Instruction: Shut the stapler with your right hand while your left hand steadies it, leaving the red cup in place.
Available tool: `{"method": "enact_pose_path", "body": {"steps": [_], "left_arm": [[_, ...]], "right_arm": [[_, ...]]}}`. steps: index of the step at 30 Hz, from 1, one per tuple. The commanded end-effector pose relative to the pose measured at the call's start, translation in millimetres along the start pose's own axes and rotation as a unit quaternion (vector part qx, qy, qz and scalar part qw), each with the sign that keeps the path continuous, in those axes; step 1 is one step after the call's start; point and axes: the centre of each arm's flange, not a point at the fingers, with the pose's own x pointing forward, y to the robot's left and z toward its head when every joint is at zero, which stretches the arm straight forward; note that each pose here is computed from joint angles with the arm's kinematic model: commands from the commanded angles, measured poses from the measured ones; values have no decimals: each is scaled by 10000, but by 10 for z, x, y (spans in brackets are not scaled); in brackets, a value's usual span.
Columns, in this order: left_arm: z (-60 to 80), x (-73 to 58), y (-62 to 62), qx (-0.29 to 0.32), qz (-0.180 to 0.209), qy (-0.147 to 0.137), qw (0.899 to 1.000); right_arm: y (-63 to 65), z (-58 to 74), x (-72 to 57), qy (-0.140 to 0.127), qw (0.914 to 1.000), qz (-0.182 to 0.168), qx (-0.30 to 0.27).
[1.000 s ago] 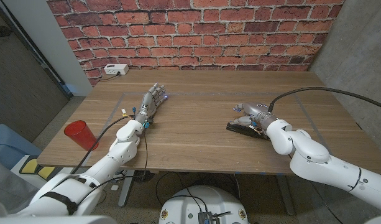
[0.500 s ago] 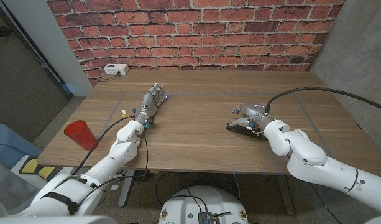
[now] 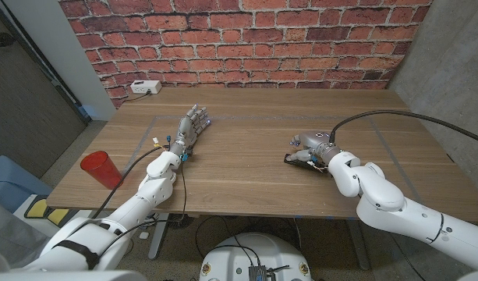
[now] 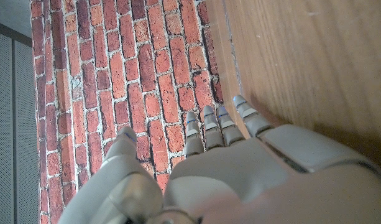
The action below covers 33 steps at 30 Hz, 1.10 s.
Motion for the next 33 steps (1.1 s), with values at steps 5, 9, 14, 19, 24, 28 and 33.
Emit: {"method": "enact_pose_path", "body": {"steps": [5,9,14,19,24,28,33], "left_arm": [[-28,12,-26,-19,-15,36,10000],[-25,7,-22,-13,-1,34,10000],[-19,0,-7,-3,16,36,10000],[-22,-6,-5,-9,16,39,10000],[-45,-8,-7,-23,19,57,10000],[-56,-8,-8,-32,23,64,10000],[-58,-7,-10,-31,18,71,10000]], "right_arm": [[121,29,-2,77,9995,101,-295],[144,42,10,82,9993,102,-352],[151,37,16,90,9991,109,-411],[163,33,32,149,9985,135,-513],[181,40,51,176,9979,171,-592],[197,31,64,217,9977,208,-604],[214,14,69,266,9975,267,-603]]}}
